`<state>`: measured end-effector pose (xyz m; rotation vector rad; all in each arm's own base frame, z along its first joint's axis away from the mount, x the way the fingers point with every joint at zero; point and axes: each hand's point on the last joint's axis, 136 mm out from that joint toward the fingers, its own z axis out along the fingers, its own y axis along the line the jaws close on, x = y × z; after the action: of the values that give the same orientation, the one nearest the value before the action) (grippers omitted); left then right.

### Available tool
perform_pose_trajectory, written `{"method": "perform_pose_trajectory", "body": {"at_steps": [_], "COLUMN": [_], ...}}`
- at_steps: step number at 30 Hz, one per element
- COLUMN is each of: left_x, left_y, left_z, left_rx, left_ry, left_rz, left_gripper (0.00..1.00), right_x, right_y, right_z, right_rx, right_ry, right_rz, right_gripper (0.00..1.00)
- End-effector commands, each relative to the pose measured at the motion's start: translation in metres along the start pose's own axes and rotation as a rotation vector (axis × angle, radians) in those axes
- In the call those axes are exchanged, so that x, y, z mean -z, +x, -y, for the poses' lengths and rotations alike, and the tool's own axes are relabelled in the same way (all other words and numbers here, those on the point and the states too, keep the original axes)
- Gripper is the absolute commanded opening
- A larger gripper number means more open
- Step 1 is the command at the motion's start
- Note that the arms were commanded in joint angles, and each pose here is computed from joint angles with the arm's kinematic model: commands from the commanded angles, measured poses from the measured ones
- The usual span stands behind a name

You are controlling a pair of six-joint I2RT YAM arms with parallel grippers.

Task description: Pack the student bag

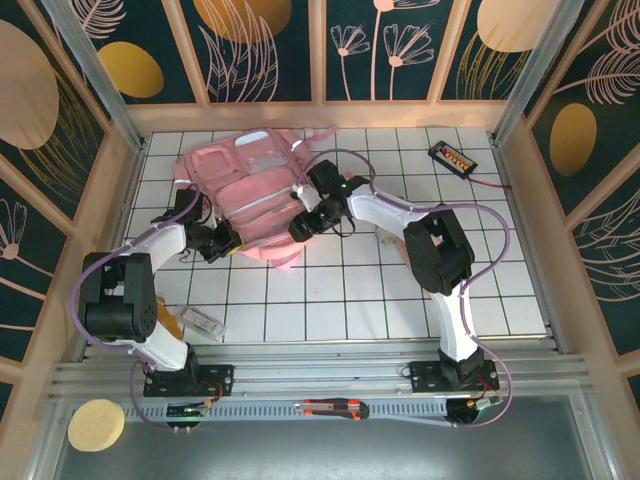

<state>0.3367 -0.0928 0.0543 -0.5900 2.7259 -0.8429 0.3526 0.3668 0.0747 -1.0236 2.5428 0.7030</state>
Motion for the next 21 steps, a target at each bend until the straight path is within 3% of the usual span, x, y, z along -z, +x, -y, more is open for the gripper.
{"method": "perform_pose_trajectory", "body": {"at_steps": [1,9,16,21], "left_x": [0.000,0.000,-0.001,0.008], "left_y": [-0.010,-0.009,-0.007,-0.017], "left_z": [0.001,-0.002,-0.007,-0.023], "left_rx": [-0.036,-0.033,-0.030,-0.085], "left_ry": [0.019,0.009,-0.011,-0.136], "left_rz": [0.031,0.027,0.026,0.053], "left_gripper": [0.00,0.00,0.00,0.00], "right_x": [-0.009,-0.017,-0.018,-0.003], "right_y": [0.012,0.007,0.006,0.012], "right_z": [0.003,0.016,0.019,0.025], "right_rx": [0.034,0.035,0.049,0.039], "right_ry": [0.029,0.090,0.106,0.135], "right_rz": [-0.060,-0.046,-0.046,-0.043], "right_gripper": [0.65,0.52,0.00,0.00]}}
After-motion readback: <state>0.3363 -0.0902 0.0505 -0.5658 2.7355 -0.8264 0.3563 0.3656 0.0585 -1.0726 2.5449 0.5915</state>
